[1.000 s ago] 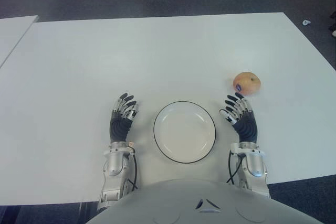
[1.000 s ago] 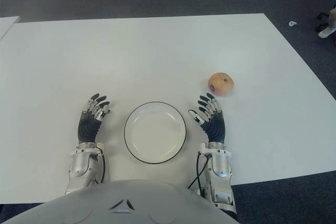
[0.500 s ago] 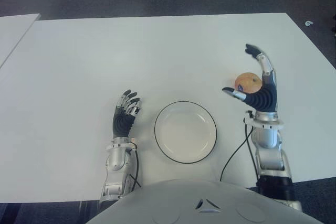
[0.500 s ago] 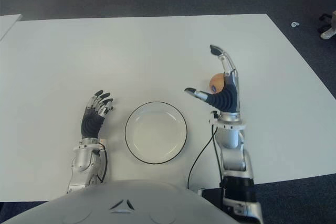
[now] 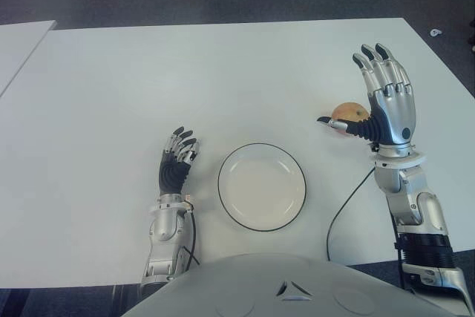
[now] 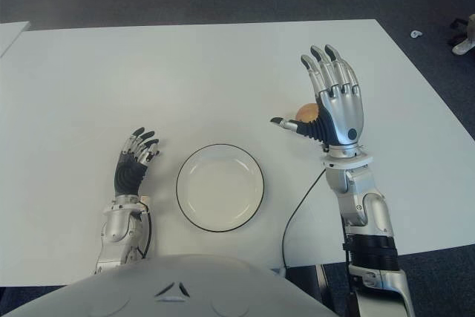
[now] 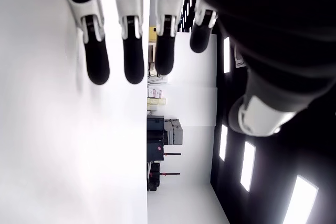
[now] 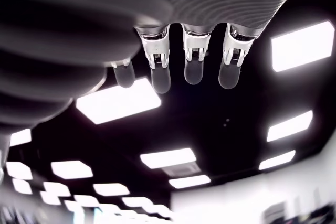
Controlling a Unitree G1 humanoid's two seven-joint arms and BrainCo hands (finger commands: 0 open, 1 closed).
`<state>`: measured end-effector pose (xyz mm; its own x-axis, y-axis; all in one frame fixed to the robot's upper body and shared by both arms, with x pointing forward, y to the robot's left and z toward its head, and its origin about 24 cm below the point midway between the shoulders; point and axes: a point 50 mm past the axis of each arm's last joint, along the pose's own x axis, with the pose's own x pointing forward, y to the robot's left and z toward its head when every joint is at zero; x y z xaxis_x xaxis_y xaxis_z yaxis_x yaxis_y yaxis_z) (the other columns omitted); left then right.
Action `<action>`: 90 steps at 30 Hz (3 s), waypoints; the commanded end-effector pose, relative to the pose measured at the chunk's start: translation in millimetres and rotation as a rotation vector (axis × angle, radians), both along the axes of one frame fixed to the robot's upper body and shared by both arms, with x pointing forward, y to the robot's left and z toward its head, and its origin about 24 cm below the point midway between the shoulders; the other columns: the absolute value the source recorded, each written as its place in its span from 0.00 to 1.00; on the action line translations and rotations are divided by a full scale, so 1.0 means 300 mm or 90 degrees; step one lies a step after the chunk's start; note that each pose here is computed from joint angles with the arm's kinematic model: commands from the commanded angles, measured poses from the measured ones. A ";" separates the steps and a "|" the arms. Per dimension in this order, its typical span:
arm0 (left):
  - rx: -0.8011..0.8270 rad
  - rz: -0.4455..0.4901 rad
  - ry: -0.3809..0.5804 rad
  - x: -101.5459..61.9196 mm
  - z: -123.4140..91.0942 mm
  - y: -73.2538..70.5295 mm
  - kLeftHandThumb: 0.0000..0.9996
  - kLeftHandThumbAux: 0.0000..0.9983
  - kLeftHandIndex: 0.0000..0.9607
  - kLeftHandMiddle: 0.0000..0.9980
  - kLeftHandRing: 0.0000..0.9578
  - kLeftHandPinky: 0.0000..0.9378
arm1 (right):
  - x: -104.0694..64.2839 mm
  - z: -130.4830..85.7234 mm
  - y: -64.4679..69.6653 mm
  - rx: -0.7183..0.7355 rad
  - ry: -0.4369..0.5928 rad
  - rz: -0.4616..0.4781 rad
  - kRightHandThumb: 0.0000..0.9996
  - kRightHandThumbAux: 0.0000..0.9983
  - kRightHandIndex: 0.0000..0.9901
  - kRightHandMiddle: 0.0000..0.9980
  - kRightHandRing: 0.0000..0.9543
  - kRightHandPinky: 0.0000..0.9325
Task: Put the apples into the plate.
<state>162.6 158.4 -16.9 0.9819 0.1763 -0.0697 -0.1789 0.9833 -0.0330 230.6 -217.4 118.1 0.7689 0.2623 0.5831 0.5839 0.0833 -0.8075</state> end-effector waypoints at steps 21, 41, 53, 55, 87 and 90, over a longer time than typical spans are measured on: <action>-0.009 -0.013 0.046 -0.019 -0.050 -0.010 0.41 0.61 0.17 0.24 0.31 0.38 | 0.168 -0.033 -0.178 -0.159 0.191 -0.202 0.46 0.39 0.02 0.04 0.00 0.00; -0.004 -0.003 0.059 -0.022 -0.052 0.023 0.41 0.60 0.17 0.23 0.31 0.38 | 0.190 -0.265 -0.287 -0.015 0.335 -0.166 0.42 0.38 0.06 0.07 0.04 0.00; -0.006 0.006 0.064 -0.022 -0.041 0.047 0.43 0.60 0.17 0.23 0.31 0.39 | 0.190 -0.336 -0.296 0.091 0.378 -0.184 0.43 0.40 0.07 0.07 0.05 0.03; -0.006 0.007 0.066 -0.022 -0.039 0.050 0.43 0.60 0.17 0.23 0.31 0.39 | 0.190 -0.342 -0.294 0.100 0.380 -0.186 0.43 0.41 0.07 0.07 0.06 0.04; -0.005 0.006 0.074 -0.039 -0.032 0.065 0.42 0.57 0.17 0.23 0.31 0.39 | 0.190 -0.426 -0.162 0.065 0.385 -0.127 0.40 0.39 0.05 0.09 0.07 0.06; -0.004 0.005 0.074 -0.040 -0.032 0.063 0.42 0.57 0.17 0.23 0.31 0.39 | 0.186 -0.432 -0.154 0.057 0.383 -0.120 0.40 0.39 0.04 0.09 0.07 0.06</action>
<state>158.0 176.5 -17.5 0.9742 0.1902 -0.1215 -0.1949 0.9805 -0.0273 307.9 -273.2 26.6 0.9759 0.0207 0.2170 0.2105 0.1694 -0.9628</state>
